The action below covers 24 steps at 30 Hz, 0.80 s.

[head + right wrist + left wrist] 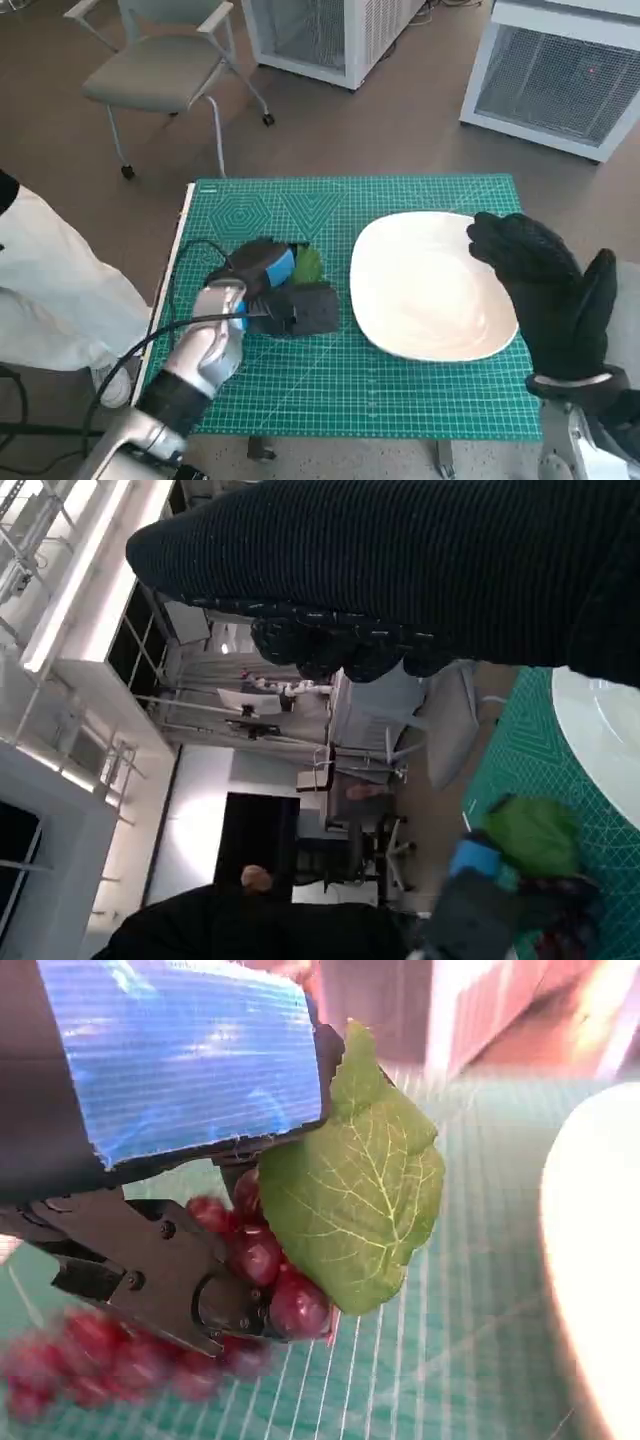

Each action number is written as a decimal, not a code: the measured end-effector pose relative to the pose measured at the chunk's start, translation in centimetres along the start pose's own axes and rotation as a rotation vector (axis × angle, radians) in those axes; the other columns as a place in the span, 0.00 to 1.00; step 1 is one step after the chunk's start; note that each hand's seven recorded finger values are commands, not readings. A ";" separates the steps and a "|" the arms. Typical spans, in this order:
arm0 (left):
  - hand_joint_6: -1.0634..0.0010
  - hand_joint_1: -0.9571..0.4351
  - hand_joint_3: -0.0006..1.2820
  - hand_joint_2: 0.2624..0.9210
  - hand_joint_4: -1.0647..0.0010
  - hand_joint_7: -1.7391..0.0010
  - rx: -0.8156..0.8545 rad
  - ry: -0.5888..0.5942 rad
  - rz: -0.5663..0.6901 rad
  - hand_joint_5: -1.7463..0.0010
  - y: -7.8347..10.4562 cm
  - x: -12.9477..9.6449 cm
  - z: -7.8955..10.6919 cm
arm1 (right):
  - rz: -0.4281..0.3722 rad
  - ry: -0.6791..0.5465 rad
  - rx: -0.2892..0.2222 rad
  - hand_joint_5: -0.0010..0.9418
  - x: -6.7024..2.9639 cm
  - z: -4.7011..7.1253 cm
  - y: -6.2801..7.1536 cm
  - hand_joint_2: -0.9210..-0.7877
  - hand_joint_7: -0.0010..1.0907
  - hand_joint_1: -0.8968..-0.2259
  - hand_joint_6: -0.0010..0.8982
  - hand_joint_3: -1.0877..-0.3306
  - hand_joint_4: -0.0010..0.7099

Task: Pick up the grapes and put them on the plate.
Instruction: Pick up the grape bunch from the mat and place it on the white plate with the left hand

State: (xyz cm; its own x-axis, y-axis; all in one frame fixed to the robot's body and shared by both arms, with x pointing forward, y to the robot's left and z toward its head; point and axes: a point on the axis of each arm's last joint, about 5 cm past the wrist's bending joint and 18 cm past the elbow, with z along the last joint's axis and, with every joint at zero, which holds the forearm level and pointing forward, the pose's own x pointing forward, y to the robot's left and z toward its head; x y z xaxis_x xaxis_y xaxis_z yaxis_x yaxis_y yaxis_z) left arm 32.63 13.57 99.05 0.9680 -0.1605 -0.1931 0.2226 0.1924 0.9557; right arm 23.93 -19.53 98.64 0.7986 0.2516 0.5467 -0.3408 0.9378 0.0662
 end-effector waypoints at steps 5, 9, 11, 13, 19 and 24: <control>0.46 0.69 0.47 0.62 0.49 0.25 -0.002 -0.060 0.095 0.18 2.4 -1.3 0.9 | -0.001 -0.001 -0.001 0.88 -0.01 0.0 0.0 0.00 0.91 0.80 0.22 0.64 0.55; 0.37 0.69 0.33 0.73 0.43 0.39 0.000 -0.102 0.162 0.18 3.9 -2.2 1.6 | -0.002 -0.001 -0.002 0.88 -0.01 0.0 -0.1 0.00 0.91 0.81 0.22 0.63 0.55; 0.34 0.69 0.22 0.83 0.39 0.44 -0.002 -0.119 0.185 0.21 4.3 -2.6 1.9 | -0.003 -0.002 -0.003 0.88 -0.02 0.0 -0.1 0.00 0.91 0.81 0.21 0.63 0.55; 0.32 0.69 0.14 0.89 0.36 0.47 -0.004 -0.134 0.205 0.23 4.7 -2.8 2.1 | -0.004 -0.003 -0.003 0.88 -0.02 0.0 -0.1 0.00 0.91 0.81 0.21 0.63 0.55; 0.29 0.69 0.05 0.96 0.34 0.49 -0.005 -0.166 0.248 0.25 5.3 -3.4 2.5 | -0.004 -0.004 -0.004 0.88 -0.02 0.0 -0.1 0.00 0.92 0.81 0.22 0.63 0.55; 0.27 0.69 0.05 0.96 0.35 0.51 -0.008 -0.184 0.278 0.24 5.4 -3.5 2.6 | -0.004 -0.005 -0.004 0.88 -0.02 0.1 -0.1 0.00 0.92 0.81 0.22 0.63 0.55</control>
State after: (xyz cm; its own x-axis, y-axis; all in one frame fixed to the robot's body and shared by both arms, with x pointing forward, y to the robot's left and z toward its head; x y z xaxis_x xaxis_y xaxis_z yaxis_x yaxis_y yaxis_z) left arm 30.18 12.64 105.50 0.9548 -0.2726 0.1185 -0.0453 0.2605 0.9644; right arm 23.92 -19.63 98.67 0.7978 0.2464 0.5502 -0.3352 0.9399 0.0651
